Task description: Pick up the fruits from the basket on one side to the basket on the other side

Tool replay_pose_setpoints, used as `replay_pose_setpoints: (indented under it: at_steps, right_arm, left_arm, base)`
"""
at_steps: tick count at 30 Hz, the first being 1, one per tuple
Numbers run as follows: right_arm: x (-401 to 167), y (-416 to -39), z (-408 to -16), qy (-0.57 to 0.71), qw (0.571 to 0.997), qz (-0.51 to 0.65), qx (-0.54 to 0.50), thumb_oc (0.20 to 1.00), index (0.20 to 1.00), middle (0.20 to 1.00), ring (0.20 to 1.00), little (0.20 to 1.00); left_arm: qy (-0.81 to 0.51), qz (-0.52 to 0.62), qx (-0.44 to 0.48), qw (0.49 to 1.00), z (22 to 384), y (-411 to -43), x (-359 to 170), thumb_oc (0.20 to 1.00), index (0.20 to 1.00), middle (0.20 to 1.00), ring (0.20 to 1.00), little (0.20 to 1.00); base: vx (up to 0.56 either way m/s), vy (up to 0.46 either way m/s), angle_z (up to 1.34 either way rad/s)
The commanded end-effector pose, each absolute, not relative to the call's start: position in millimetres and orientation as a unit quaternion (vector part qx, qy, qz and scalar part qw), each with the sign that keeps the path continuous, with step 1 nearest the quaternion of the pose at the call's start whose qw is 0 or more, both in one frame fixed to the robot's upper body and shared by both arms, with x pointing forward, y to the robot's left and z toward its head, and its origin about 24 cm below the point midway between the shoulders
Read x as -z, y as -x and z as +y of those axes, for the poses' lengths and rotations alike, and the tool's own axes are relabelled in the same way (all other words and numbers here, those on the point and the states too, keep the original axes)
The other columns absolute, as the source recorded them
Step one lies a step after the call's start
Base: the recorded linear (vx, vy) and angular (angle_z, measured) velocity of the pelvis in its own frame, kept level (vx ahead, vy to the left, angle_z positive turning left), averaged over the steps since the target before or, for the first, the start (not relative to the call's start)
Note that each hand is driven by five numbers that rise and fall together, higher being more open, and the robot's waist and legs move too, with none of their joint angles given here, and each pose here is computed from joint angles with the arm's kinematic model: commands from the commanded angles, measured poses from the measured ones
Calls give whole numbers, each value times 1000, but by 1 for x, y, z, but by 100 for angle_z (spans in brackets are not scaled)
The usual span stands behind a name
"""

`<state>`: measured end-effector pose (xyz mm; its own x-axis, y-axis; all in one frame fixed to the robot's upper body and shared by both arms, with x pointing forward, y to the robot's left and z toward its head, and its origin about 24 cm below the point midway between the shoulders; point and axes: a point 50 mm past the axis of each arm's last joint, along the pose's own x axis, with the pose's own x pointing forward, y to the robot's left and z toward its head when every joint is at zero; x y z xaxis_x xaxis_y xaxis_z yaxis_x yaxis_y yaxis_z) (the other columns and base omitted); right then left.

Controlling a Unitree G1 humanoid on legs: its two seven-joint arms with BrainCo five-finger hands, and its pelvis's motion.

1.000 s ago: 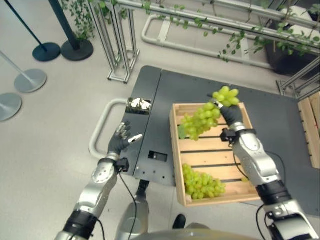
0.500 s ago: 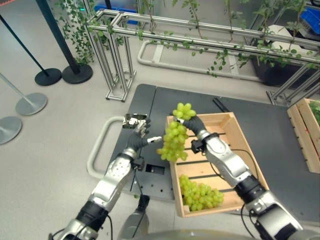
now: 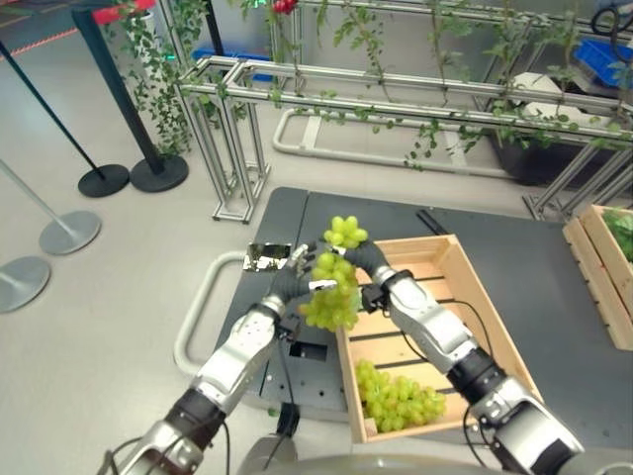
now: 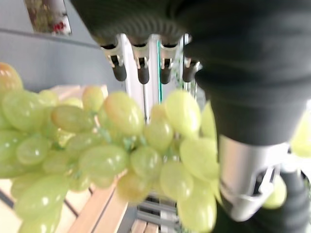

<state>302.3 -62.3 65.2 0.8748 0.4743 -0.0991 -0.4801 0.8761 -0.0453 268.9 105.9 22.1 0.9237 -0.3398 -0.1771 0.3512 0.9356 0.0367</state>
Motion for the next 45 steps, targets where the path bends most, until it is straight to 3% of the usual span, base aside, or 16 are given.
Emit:
replay_pose_setpoints:
  at_steps: [1,10,22,23,24,31,32,33,34,35,36,37,38,45]
  right_arm:
    - [-112,-301,-18,-27,943,-45,-329,200,200,200,200,200]
    - [-118,-298,-1,-6,923,-46,-381,200,200,200,200,200]
    - [-121,-284,19,-77,916,-46,-391,200,200,200,200,200]
    - [-121,-284,19,-79,916,-46,-391,200,200,200,200,200]
    - [-120,-282,19,-91,916,-43,-387,200,200,200,200,200]
    - [-113,-281,9,-105,922,-38,-370,200,200,200,200,200]
    - [-112,-281,1,-111,927,-40,-357,548,548,548,548,548]
    - [-112,-281,1,-111,927,-39,-357,517,517,517,517,517]
    - [-110,-281,-3,-112,929,-38,-351,416,416,416,416,416]
    - [-109,-282,-8,-114,932,-39,-343,504,504,504,504,504]
    - [-107,-283,-18,-109,937,-43,-329,878,878,878,878,878]
    - [-107,-283,-18,-109,937,-43,-329,890,890,890,890,890]
    - [-106,-283,-23,-109,940,-43,-321,1000,1000,1000,1000,1000]
    - [-105,-280,-61,-93,953,-68,-278,1000,1000,1000,1000,1000]
  left_arm:
    - [-33,67,185,980,92,-290,-32,1000,1000,1000,1000,1000]
    - [-113,64,223,966,88,-302,-34,1000,1000,1000,1000,1000]
    - [-9,14,138,990,77,-311,-61,1000,1000,1000,1000,1000]
    - [-5,12,135,991,76,-312,-62,398,398,398,398,398]
    - [24,10,126,992,74,-312,-65,200,200,200,200,200]
    - [55,4,105,993,80,-310,-66,200,200,200,200,200]
    - [64,5,94,993,85,-309,-65,200,200,200,200,200]
    - [64,5,94,993,85,-308,-65,200,200,200,200,200]
    - [66,6,90,994,88,-308,-64,200,200,200,200,200]
    - [70,7,82,994,93,-306,-62,200,200,200,200,200]
    - [77,5,71,995,102,-304,-61,200,200,200,200,200]
    - [77,6,71,995,102,-303,-61,200,200,200,200,200]
    - [81,6,66,994,105,-302,-60,200,200,200,200,200]
    - [114,-6,24,993,137,-289,-60,200,200,200,200,200]
  base:
    - [5,2,-7]
    - [5,3,-4]
    - [0,0,0]
    - [0,0,0]
    - [0,0,0]
    - [0,0,0]
    - [0,0,0]
    - [0,0,0]
    - [0,0,0]
    - [-8,-31,-1]
    - [0,0,0]
    - [0,0,0]
    - [0,0,0]
    - [-16,-47,-5]
